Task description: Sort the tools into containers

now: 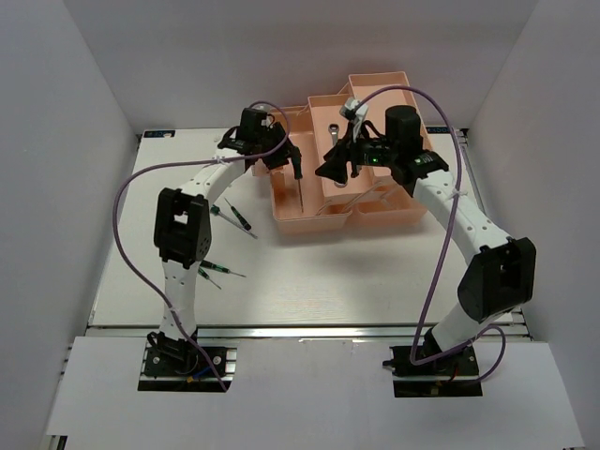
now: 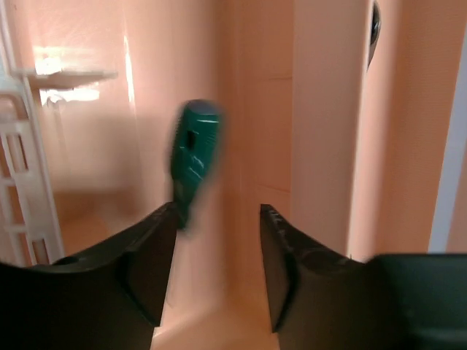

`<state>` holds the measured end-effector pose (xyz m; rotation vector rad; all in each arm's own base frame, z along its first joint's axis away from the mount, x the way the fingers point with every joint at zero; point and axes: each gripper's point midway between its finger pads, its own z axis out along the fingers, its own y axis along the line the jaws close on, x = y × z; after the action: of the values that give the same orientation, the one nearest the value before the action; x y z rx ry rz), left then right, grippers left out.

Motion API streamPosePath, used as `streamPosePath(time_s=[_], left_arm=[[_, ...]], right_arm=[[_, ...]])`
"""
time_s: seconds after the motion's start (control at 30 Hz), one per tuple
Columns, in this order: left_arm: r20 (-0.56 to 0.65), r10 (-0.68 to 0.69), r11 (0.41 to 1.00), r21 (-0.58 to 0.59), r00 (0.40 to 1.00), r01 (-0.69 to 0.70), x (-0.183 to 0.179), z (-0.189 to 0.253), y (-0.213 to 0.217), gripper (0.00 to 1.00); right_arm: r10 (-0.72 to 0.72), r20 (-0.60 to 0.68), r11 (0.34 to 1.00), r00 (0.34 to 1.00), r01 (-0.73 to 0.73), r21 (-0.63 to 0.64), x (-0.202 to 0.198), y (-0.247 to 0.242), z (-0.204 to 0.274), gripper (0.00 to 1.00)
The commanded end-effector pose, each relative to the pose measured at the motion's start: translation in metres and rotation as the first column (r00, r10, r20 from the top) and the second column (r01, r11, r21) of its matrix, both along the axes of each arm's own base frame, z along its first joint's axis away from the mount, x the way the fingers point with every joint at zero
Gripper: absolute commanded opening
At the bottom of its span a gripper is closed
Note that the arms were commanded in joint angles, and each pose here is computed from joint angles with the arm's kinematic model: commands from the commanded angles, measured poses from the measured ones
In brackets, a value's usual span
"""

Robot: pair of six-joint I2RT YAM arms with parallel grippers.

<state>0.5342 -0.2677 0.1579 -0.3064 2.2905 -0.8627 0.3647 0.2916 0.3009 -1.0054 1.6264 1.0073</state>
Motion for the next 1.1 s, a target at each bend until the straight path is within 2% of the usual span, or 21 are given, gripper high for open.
streamPosePath(time_s=[0.0,0.1,0.13,0.23,0.27,0.3,0.33,0.37,0.4,0.43,0.47,0.5,0.53,0.57,0.6,0.67,0.7,0.73,0.8,0.9,1.07], left_arm=[[0.156,-0.005,1.0,-0.013,0.988,0.007,0.007,0.087,0.005,0.6],[0.238,0.03,0.999,0.022,0.971,-0.036,0.005,0.127,0.022,0.7],[0.254,0.048,0.998,0.028,0.966,-0.057,-0.002,0.146,0.033,0.7],[0.262,0.153,0.978,0.096,0.953,-0.184,-0.013,0.164,0.085,0.69],[0.271,0.229,0.95,0.148,0.935,-0.276,-0.033,0.174,0.113,0.6],[0.287,0.274,0.931,0.159,0.918,-0.328,-0.043,0.18,0.13,0.6],[0.276,0.323,0.906,0.184,0.905,-0.38,-0.059,0.179,0.151,0.4],[0.335,0.372,0.888,0.142,0.865,-0.437,-0.094,0.213,0.17,0.27],[0.282,0.422,0.851,0.204,0.862,-0.484,-0.113,0.177,0.189,0.17],[0.278,0.464,0.828,0.201,0.841,-0.523,-0.132,0.173,0.205,0.11],[0.264,0.511,0.803,0.193,0.818,-0.564,-0.169,0.165,0.22,0.11],[0.253,0.531,0.791,0.193,0.809,-0.58,-0.187,0.159,0.226,0.14],[0.238,0.548,0.782,0.193,0.802,-0.592,-0.202,0.152,0.23,0.3],[0.244,0.578,0.774,0.139,0.779,-0.618,-0.227,0.16,0.235,0.4],[0.188,0.593,0.762,0.186,0.783,-0.621,-0.246,0.133,0.24,0.47],[0.153,0.631,0.743,0.163,0.76,-0.649,-0.269,0.123,0.244,0.56],[0.158,0.641,0.737,0.144,0.751,-0.66,-0.288,0.123,0.248,0.57],[0.145,0.654,0.726,0.156,0.743,-0.67,-0.296,0.113,0.252,0.58],[0.138,0.671,0.715,0.141,0.729,-0.685,-0.313,0.11,0.256,0.59],[0.126,0.682,0.702,0.161,0.72,-0.693,-0.325,0.106,0.261,0.6],[0.114,0.685,0.697,0.187,0.72,-0.692,-0.336,0.103,0.264,0.6]], right_arm=[[0.04,0.095,0.999,0.995,-0.037,-0.035,-0.003,0.019,0.016,0.65],[0.054,0.078,0.997,0.995,-0.049,-0.065,-0.004,0.045,0.01,0.64],[0.047,0.068,0.997,0.997,-0.042,-0.071,-0.004,0.052,0.008,0.64],[-0.021,0.023,0.997,1.0,0.023,-0.078,0.007,0.074,0.0,0.58],[-0.037,-0.001,0.996,0.999,0.037,-0.076,0.009,0.087,-0.006,0.55],[-0.059,-0.012,0.995,0.998,0.057,-0.082,0.012,0.093,-0.011,0.53],[-0.091,-0.009,0.991,0.996,0.09,-0.098,0.014,0.104,-0.016,0.53],[-0.108,-0.018,0.988,0.994,0.105,-0.112,0.022,0.116,-0.027,0.54],[-0.119,-0.029,0.986,0.992,0.115,-0.119,0.024,0.126,-0.032,0.55],[-0.123,-0.052,0.985,0.991,0.116,-0.124,0.02,0.141,-0.039,0.57],[-0.108,-0.064,0.987,0.992,0.099,-0.128,0.025,0.157,-0.049,0.6],[-0.085,-0.069,0.989,0.994,0.076,-0.129,0.023,0.169,-0.055,0.64],[-0.061,-0.081,0.987,0.995,0.048,-0.152,0.015,0.189,-0.076,0.67],[-0.048,-0.068,0.988,0.997,0.037,-0.153,0.013,0.2,-0.08,0.68],[-0.036,-0.03,0.991,0.999,0.032,-0.129,0.014,0.214,-0.07,0.7],[-0.045,-0.028,0.987,0.999,0.04,-0.158,0.013,0.239,-0.1,0.74],[-0.046,0.001,0.991,0.999,0.045,-0.129,0.017,0.251,-0.088,0.74],[-0.076,-0.008,0.985,0.997,0.074,-0.159,0.026,0.259,-0.116,0.75],[-0.101,0.022,0.984,0.995,0.103,-0.143,0.032,0.273,-0.121,0.76],[-0.155,0.081,0.978,0.985,0.164,-0.125,0.048,0.283,-0.138,0.78],[-0.154,0.153,0.977,0.976,0.173,-0.121,0.064,0.295,-0.173,0.78]])
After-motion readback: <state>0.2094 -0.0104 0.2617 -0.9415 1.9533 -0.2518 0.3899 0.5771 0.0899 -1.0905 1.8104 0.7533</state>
